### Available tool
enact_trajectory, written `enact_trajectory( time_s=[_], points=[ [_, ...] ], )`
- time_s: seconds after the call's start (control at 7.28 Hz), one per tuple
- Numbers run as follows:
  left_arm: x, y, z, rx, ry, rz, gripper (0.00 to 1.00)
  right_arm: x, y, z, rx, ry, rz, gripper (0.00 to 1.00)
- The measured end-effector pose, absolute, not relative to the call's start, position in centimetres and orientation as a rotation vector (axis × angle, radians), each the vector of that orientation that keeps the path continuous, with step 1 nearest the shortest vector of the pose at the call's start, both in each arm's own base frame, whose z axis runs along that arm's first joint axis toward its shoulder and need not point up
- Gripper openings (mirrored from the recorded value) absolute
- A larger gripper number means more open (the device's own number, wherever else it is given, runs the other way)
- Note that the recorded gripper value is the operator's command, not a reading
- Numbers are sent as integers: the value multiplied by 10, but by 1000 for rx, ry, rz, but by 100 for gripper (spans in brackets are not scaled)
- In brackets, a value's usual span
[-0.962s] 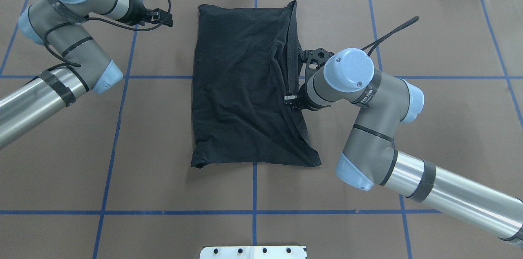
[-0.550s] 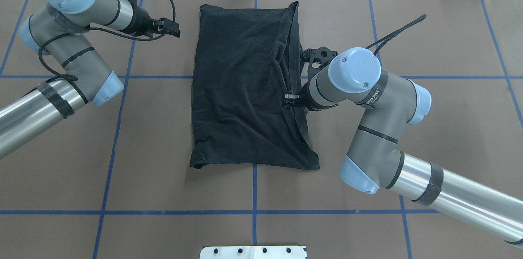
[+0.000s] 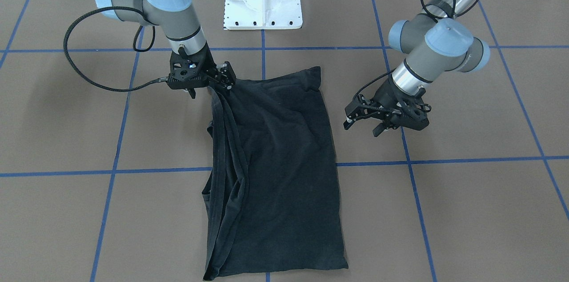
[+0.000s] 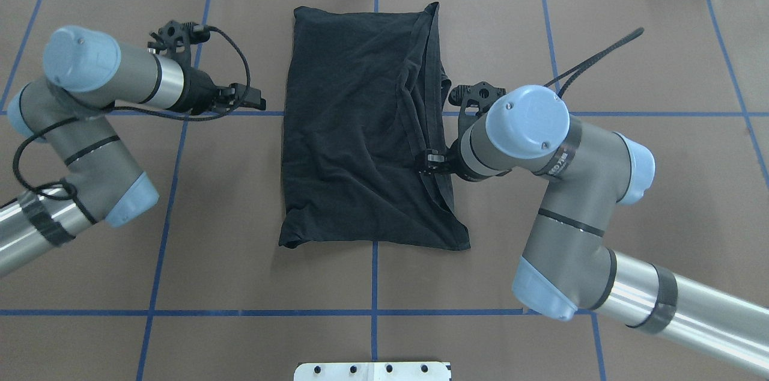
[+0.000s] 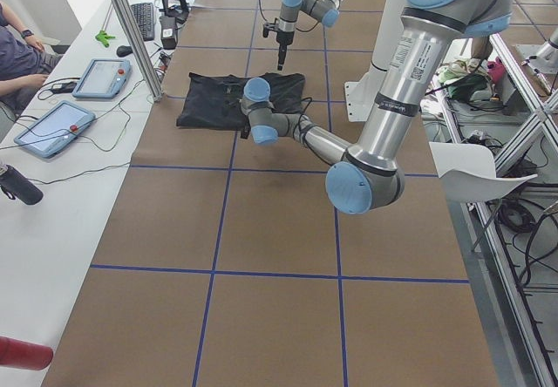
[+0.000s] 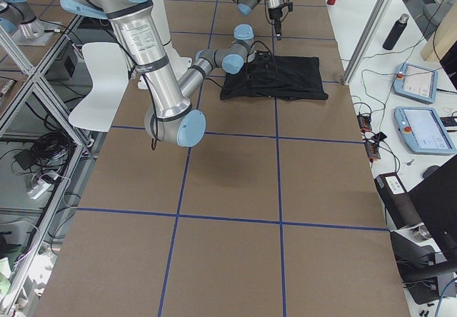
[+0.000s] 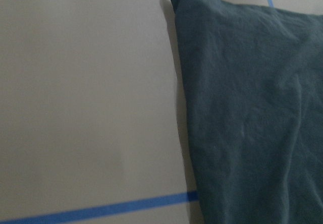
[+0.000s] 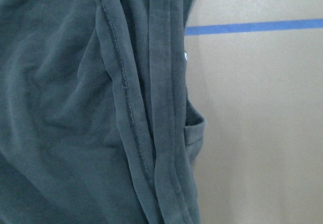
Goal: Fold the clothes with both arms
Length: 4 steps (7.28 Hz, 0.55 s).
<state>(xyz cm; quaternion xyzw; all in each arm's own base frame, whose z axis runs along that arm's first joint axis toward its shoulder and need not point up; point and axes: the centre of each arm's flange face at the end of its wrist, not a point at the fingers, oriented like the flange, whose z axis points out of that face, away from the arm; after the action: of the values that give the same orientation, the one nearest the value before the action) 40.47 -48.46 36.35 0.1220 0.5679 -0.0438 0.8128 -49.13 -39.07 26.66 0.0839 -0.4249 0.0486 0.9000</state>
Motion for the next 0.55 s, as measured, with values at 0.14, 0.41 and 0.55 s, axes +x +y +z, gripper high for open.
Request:
enact_trajectory(
  time_s=[0.14, 0.41, 0.55],
  points=[
    [408, -444, 365, 223, 1229, -117, 100, -494, -379, 267, 178, -880, 112, 100],
    [435, -370, 358, 151, 1260, -193, 100, -496, -372, 267, 179, -881, 123, 100],
    [450, -346, 351, 113, 1277, -232, 98, -496, -371, 267, 180, -883, 124, 100]
  ],
)
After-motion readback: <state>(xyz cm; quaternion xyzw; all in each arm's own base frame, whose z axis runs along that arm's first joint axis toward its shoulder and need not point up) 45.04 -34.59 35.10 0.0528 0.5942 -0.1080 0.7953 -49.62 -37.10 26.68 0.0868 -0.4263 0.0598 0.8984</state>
